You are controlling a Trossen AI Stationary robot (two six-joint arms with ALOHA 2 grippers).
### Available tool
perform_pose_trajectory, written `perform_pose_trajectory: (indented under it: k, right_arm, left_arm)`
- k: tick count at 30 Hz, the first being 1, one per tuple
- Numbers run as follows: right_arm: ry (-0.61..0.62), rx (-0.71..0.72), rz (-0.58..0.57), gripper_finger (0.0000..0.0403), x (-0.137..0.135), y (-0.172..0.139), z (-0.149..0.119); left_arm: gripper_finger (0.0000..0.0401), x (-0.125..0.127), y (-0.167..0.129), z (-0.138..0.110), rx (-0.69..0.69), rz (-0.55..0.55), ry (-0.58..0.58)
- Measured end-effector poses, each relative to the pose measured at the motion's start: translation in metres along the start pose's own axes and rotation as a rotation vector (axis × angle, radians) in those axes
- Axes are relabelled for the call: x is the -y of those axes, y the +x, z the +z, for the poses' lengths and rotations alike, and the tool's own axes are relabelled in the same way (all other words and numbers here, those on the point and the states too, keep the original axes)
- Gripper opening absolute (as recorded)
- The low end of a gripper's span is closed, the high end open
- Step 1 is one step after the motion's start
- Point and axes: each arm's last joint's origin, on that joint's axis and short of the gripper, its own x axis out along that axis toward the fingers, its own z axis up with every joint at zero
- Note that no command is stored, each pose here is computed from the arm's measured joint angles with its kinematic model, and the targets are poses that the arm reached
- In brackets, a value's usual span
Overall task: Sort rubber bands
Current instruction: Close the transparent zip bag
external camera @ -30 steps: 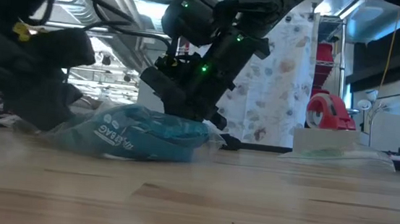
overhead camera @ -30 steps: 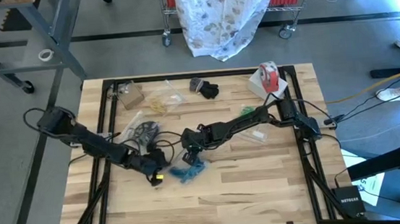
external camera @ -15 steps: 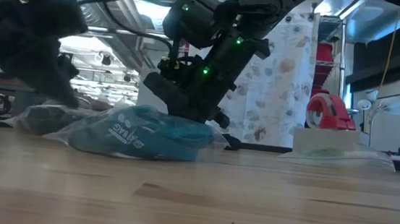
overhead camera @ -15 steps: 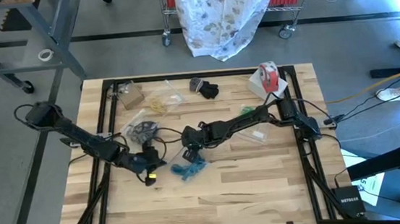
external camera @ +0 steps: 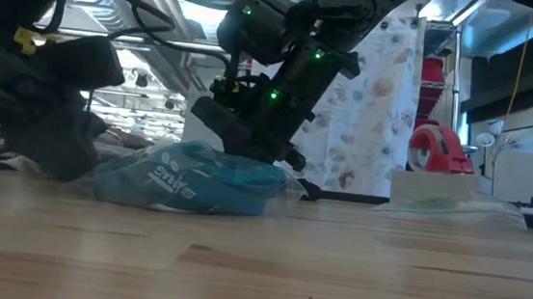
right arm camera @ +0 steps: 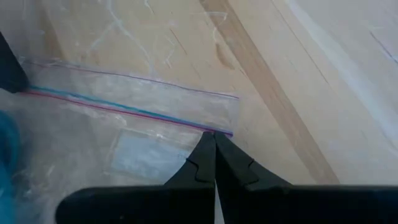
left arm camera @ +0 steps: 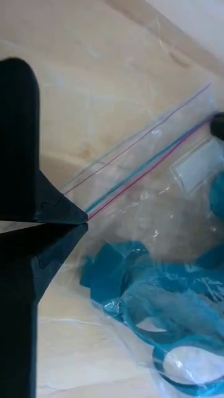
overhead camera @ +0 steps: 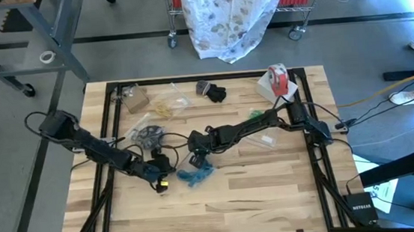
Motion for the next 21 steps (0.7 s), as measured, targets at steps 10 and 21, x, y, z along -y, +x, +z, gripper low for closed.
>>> perform_pose_trajectory:
  k: [10,21]
  right_arm:
    - [0.002,-0.001,-0.009,0.0,0.001,0.0,0.0]
    - [0.011,-0.015,-0.015,0.0,0.005,0.0,0.002]
  left_arm:
    - [0.0,0.003,-0.002,-0.012,-0.075,0.042,0.058]
    - [0.0,0.013,-0.011,-0.026,-0.096,0.06,0.072]
